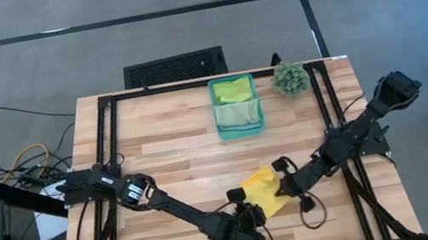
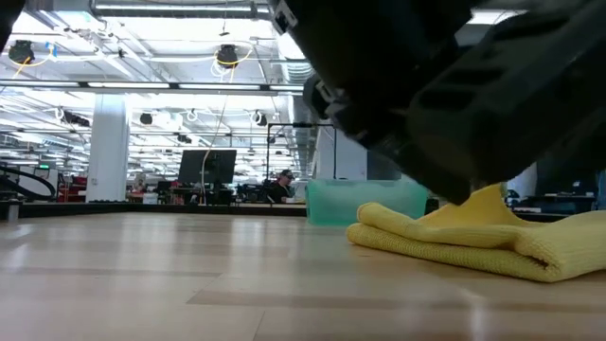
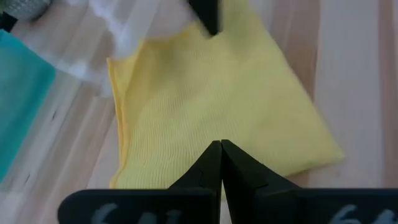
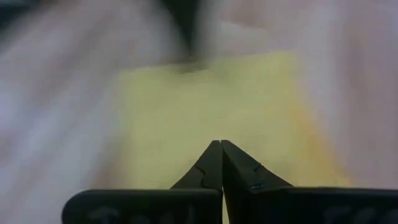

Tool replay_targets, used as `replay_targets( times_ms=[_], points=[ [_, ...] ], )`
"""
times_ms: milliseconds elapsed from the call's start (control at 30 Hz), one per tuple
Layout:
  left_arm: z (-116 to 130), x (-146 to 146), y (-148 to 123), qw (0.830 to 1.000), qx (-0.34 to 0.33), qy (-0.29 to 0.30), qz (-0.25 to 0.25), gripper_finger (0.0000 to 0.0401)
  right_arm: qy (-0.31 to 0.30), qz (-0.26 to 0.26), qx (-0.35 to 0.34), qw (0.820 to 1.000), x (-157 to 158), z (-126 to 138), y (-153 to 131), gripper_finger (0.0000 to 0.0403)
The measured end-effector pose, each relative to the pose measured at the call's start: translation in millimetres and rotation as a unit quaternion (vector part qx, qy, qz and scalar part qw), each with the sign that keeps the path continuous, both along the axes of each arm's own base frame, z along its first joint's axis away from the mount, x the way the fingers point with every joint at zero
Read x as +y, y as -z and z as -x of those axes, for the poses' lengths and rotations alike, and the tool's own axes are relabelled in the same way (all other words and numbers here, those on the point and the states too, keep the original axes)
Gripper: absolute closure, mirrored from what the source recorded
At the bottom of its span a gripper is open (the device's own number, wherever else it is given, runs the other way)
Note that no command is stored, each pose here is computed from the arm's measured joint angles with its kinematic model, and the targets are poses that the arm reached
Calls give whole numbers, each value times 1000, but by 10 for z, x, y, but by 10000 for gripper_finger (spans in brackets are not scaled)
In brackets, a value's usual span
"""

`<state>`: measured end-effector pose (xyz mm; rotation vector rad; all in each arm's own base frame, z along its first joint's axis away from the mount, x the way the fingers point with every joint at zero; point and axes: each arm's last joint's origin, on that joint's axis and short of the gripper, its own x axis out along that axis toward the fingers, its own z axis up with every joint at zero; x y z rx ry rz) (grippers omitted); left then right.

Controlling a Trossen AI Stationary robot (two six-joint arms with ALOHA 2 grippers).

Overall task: Fold microfiber towels
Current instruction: Fold the yellow microfiber cloth

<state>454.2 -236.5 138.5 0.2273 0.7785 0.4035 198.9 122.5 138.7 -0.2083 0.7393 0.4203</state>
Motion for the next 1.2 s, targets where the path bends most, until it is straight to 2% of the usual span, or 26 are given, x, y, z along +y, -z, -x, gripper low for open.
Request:
replay_targets(
  times_ms=[100,200,300,400,567,667,767,867,1000,1200],
  points=[
    [-25,31,77,1000,17,6,16,401,96,31,-21,995,-88,-114,94,383],
    [-36,47,208,998,47,23,24,401,190,54,-6,980,-264,-192,211,383],
    [-28,47,218,998,54,22,29,401,242,61,33,968,-439,-230,334,380],
    [-14,58,209,998,56,15,27,401,261,59,34,963,-512,-274,361,380],
    [-20,-12,44,999,32,4,17,401,245,47,-2,968,-473,-256,195,386],
    [-42,-28,-98,1000,5,-12,15,401,223,33,-21,974,-392,-197,62,384],
    [-26,15,-123,999,3,-41,-1,401,187,22,-14,982,-300,-114,-3,378],
    [-1,116,-103,997,13,-79,-4,401,138,8,17,990,-208,-53,31,374],
    [61,262,7,991,45,-123,-13,401,89,31,47,995,-106,-25,177,373],
    [125,374,241,984,101,-143,-20,401,52,44,71,995,-15,-43,360,380]
  ],
)
